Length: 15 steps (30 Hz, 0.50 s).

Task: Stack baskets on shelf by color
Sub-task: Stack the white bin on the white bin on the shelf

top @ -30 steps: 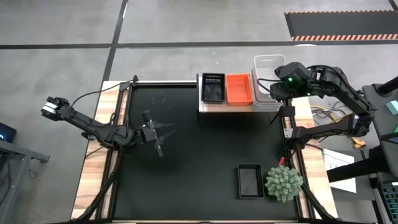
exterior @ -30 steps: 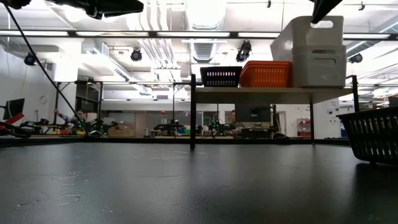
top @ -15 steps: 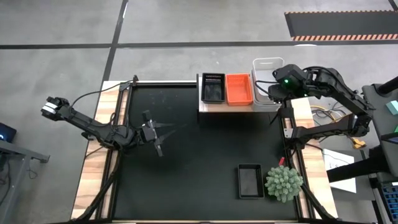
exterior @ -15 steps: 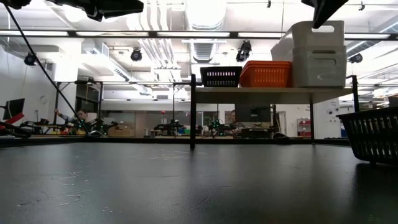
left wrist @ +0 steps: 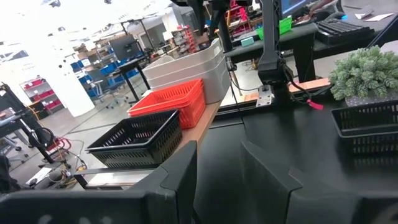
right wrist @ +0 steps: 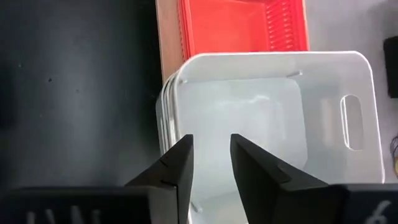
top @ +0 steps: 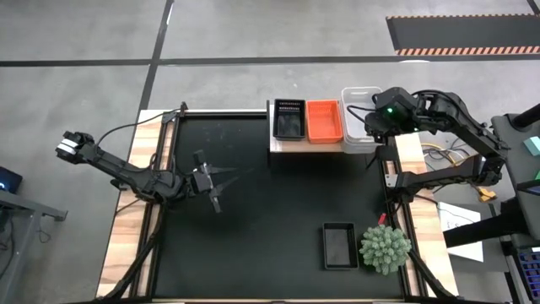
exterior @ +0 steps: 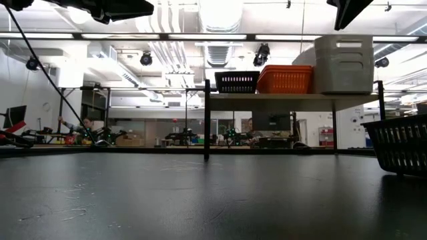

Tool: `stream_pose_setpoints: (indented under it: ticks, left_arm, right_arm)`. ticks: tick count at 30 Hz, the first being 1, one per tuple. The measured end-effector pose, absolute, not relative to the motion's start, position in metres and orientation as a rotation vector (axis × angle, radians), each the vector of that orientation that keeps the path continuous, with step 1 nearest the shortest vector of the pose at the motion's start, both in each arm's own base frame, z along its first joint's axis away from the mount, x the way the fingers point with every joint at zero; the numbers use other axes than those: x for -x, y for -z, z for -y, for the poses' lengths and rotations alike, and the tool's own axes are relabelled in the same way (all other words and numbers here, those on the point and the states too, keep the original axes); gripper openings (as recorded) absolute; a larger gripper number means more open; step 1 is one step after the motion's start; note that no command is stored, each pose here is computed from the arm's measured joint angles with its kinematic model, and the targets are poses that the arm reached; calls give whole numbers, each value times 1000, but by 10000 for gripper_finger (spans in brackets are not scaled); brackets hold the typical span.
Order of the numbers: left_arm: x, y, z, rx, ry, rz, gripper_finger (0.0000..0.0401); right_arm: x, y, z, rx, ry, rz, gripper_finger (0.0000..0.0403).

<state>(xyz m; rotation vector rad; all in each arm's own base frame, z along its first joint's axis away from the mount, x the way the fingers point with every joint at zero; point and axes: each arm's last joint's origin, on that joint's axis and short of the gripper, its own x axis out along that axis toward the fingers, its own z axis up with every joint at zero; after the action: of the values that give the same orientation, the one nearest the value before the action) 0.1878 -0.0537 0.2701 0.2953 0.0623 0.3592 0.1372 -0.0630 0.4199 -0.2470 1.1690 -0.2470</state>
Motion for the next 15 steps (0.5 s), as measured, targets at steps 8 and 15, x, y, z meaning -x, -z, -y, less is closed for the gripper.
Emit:
stream_pose_setpoints:
  ticks: [8,15]
  left_arm:
    - [-188,-270,54,-280,-360,-54,106]
    - [-191,-269,55,-266,-360,-50,106]
  right_arm:
    - [-141,-420,56,39,87,-1067,87]
    - [-147,-397,44,-84,-91,-1005,50]
